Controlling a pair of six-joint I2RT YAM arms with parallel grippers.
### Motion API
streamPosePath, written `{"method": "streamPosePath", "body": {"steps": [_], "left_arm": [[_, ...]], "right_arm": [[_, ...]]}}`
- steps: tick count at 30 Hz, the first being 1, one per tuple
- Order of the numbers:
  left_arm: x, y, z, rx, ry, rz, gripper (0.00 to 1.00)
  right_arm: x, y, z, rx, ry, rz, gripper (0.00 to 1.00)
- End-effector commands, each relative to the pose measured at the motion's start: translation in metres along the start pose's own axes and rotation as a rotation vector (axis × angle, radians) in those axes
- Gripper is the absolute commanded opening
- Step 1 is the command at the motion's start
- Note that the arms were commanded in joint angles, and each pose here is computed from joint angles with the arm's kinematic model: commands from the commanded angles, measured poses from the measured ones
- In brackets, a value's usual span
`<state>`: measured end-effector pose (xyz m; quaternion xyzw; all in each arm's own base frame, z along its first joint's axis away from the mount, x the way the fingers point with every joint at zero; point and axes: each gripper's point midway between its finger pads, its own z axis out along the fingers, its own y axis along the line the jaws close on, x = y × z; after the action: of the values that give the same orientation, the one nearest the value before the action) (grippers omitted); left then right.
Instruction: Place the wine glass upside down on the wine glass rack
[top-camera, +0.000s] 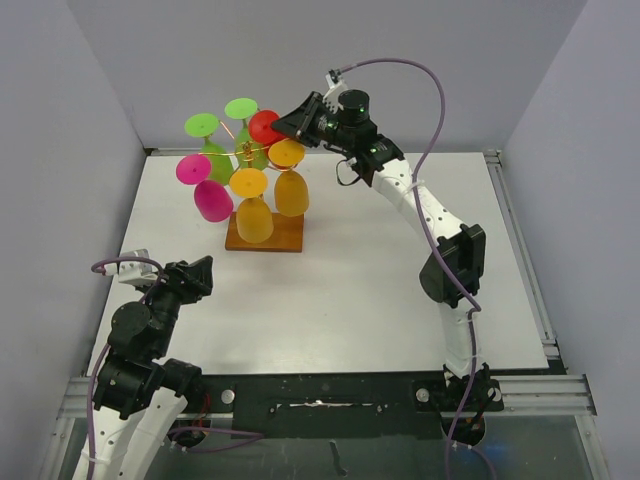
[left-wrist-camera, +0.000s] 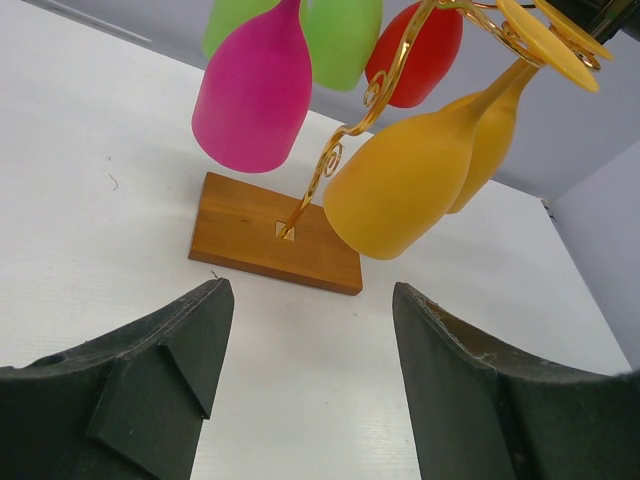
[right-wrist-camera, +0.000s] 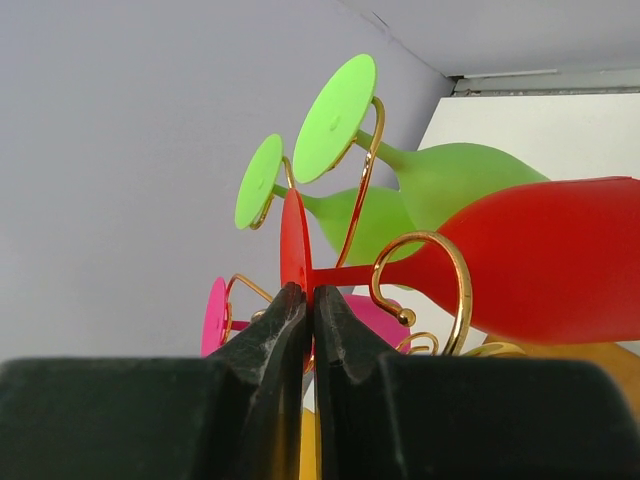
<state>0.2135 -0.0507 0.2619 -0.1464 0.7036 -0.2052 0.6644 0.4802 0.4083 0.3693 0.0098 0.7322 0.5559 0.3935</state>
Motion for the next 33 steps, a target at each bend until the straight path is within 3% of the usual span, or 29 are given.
{"method": "streamPosePath", "body": {"steps": [1, 33], "left_arm": [[-0.009, -0.002, -0.001, 0.006, -0.036, -0.008, 0.63], [-0.008, -0.002, -0.001, 0.006, -0.034, -0.007, 0.62]], "right_arm": [[-0.035, 0.056, -0.033, -0.096, -0.084, -0.024, 0.03], [-0.041, 0.05, -0.058, -0.009, -0.131, 0.012, 0.02]]}}
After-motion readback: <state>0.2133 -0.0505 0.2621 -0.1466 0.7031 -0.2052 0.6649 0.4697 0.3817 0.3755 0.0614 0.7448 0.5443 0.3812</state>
